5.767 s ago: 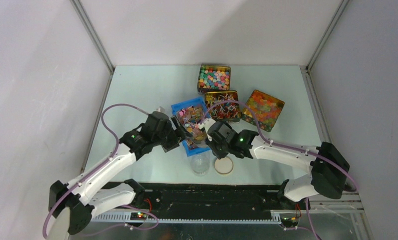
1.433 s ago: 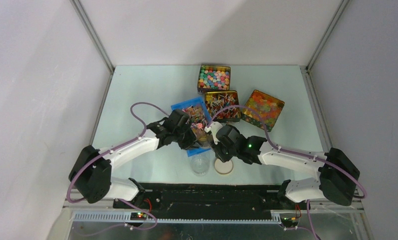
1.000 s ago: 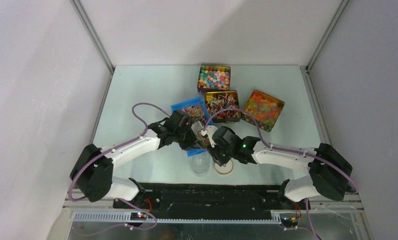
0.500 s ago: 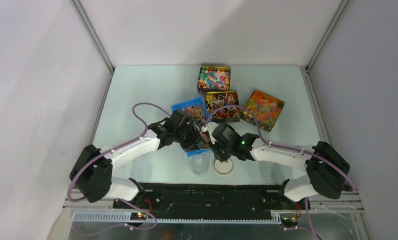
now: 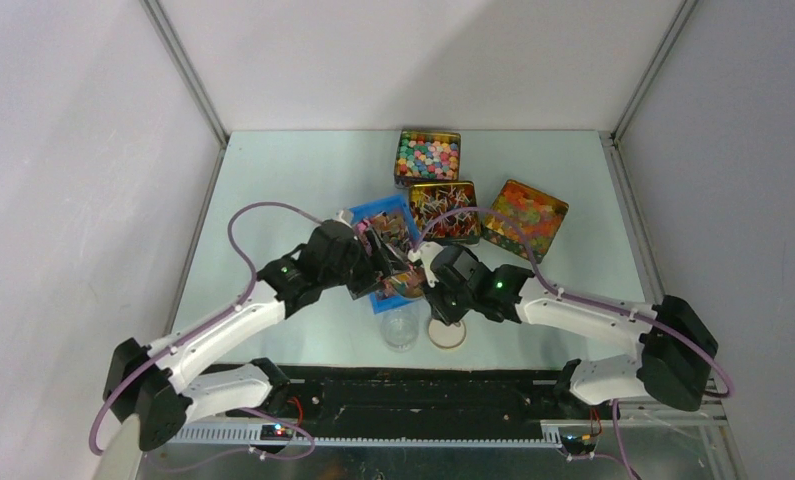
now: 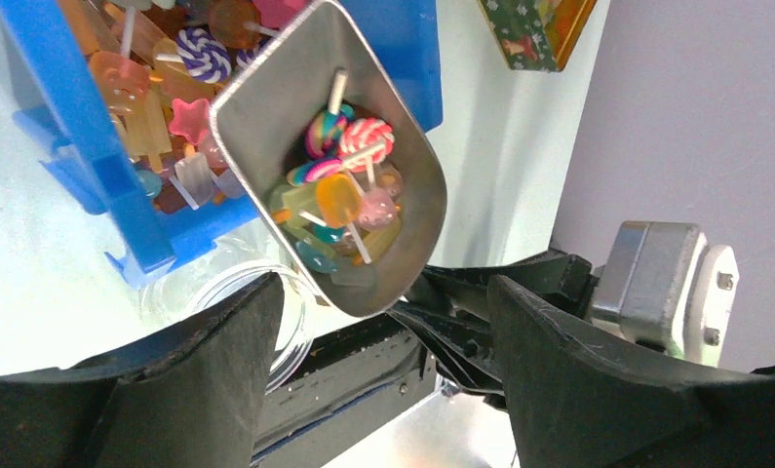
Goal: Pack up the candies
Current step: Adjust the spatula, then place the fake candies in the packing bottle.
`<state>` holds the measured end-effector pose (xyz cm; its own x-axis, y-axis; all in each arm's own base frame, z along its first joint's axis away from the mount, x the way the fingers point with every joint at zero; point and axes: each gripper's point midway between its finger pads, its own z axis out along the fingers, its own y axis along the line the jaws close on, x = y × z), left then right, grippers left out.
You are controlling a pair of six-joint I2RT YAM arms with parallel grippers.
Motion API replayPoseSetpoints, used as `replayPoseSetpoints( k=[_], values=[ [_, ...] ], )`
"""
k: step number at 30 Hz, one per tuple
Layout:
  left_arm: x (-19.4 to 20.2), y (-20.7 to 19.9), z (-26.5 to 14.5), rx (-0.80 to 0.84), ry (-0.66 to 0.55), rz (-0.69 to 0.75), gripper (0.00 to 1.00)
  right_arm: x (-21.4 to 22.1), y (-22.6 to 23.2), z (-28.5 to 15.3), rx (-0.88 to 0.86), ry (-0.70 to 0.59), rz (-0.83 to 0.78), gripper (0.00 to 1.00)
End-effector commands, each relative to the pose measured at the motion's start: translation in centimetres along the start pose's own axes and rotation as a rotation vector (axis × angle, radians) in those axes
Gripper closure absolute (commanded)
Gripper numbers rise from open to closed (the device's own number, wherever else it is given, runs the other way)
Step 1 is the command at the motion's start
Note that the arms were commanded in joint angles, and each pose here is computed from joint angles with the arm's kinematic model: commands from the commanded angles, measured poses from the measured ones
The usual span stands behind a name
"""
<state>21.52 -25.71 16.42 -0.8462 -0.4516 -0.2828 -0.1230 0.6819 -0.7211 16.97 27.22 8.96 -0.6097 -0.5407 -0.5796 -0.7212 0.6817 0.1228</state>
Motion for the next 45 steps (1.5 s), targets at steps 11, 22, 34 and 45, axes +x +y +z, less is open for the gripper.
replayPoseSetpoints(
  k=[11,22,34,45],
  values=[
    [-2.8,0.6,-3.8,0.065,-0.2,0.023,0.18,-2.0,1.4,-5.8,-0.028,-0.074,0.019,1.0],
    [-3.0,3.2,-4.9,-0.01,-0.222,0.053,0.18,1.4,3.7,-9.0,-0.1,0.076,0.017,1.0],
    [-2.0,4.0,-4.2,-0.014,-0.186,0.046,0.17,4.4,6.7,-10.5,-0.195,0.233,0.036,1.0],
    [-1.5,4.4,-3.8,0.008,-0.18,0.021,0.17,5.7,8.3,-11.1,-0.242,0.36,0.051,1.0]
  ],
)
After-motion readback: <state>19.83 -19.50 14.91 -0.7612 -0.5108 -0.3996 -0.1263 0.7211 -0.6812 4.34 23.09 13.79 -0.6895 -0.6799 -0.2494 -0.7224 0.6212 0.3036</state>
